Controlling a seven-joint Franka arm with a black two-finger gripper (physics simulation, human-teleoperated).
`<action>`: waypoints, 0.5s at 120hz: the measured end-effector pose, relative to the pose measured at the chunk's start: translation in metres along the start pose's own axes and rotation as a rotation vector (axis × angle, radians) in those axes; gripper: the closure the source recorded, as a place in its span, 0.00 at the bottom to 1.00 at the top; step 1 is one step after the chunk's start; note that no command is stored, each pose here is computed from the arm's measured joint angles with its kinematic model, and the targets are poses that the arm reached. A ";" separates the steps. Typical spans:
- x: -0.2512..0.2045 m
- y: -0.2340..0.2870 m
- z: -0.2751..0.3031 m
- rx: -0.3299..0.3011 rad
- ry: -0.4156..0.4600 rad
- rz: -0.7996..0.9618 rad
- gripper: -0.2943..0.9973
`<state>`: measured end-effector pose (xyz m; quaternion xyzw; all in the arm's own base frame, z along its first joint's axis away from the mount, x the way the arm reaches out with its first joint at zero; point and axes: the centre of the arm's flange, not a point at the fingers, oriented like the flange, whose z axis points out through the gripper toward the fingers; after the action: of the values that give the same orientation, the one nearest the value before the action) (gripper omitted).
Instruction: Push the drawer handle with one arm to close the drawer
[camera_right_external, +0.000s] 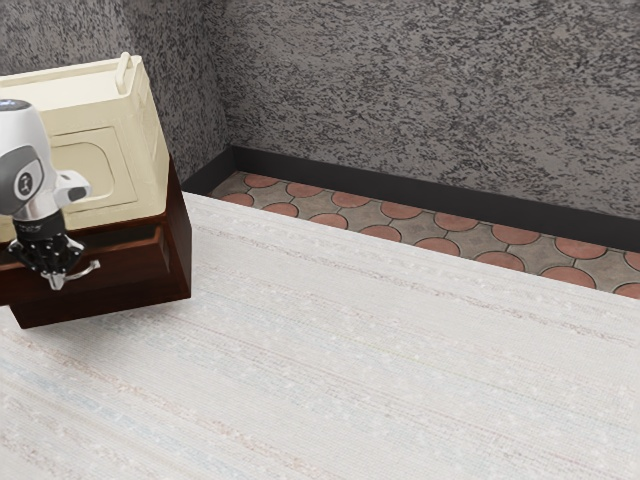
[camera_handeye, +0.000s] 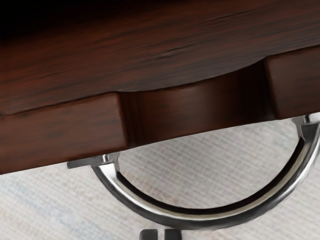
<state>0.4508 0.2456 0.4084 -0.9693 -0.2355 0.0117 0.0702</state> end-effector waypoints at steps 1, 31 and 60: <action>0.000 0.000 0.000 0.000 0.002 0.000 0.84; 0.008 -0.001 -0.004 -0.001 0.067 0.023 0.84; 0.017 0.006 0.008 0.008 0.100 0.079 0.84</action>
<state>0.4682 0.2491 0.4001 -0.9769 -0.1932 -0.0330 0.0855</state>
